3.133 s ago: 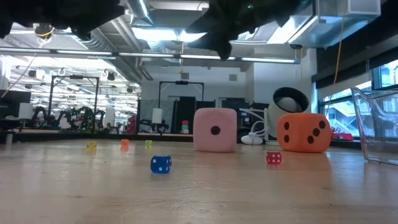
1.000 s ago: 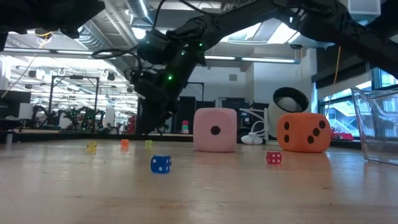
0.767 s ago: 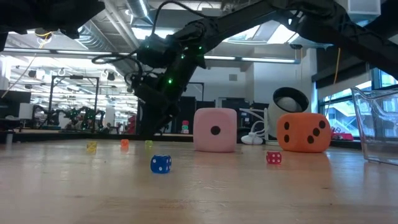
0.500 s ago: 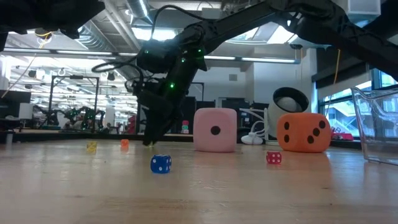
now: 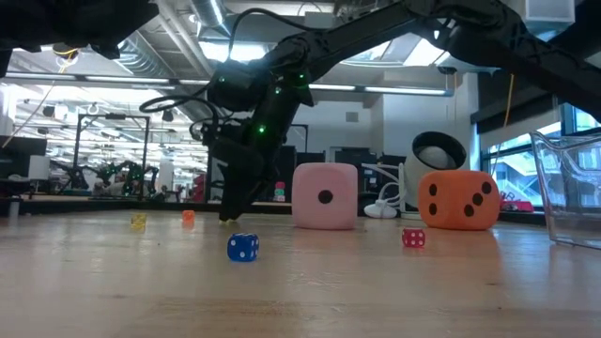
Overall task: Pick & Place Dice
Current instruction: Put the small green die into the transparent container
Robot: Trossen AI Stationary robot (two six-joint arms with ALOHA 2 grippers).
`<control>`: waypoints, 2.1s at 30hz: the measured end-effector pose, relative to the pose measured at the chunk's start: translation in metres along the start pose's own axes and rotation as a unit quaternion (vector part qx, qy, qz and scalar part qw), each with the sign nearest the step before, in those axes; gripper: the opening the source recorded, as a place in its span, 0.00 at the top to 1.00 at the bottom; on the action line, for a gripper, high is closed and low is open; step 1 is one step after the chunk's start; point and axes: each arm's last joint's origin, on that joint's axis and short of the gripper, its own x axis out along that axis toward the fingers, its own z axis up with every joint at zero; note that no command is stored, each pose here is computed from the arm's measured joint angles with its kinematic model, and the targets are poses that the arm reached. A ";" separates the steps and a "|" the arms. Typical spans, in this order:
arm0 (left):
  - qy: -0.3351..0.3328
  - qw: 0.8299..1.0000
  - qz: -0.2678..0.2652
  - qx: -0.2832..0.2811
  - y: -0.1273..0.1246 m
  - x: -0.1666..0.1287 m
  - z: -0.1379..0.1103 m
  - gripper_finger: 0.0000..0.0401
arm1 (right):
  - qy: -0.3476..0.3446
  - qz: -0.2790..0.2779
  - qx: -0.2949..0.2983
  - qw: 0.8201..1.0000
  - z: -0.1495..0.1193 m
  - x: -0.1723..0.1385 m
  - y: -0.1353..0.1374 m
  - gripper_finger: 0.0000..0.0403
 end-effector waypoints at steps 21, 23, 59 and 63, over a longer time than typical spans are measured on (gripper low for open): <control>0.000 1.000 0.000 0.000 0.000 0.000 0.000 0.64 | -0.010 0.004 0.012 1.000 0.002 0.000 0.000 0.79; 0.002 1.000 -0.001 0.001 0.000 0.000 0.000 0.64 | -0.012 0.003 0.012 1.000 0.002 0.000 0.000 0.84; 0.022 0.999 0.026 -0.003 0.001 0.000 -0.003 0.64 | -0.082 -0.016 -0.015 0.996 0.023 -0.086 0.030 0.87; 0.024 0.999 0.031 -0.003 0.001 0.000 -0.003 0.64 | -0.111 -0.041 -0.021 0.993 0.026 -0.122 0.038 0.87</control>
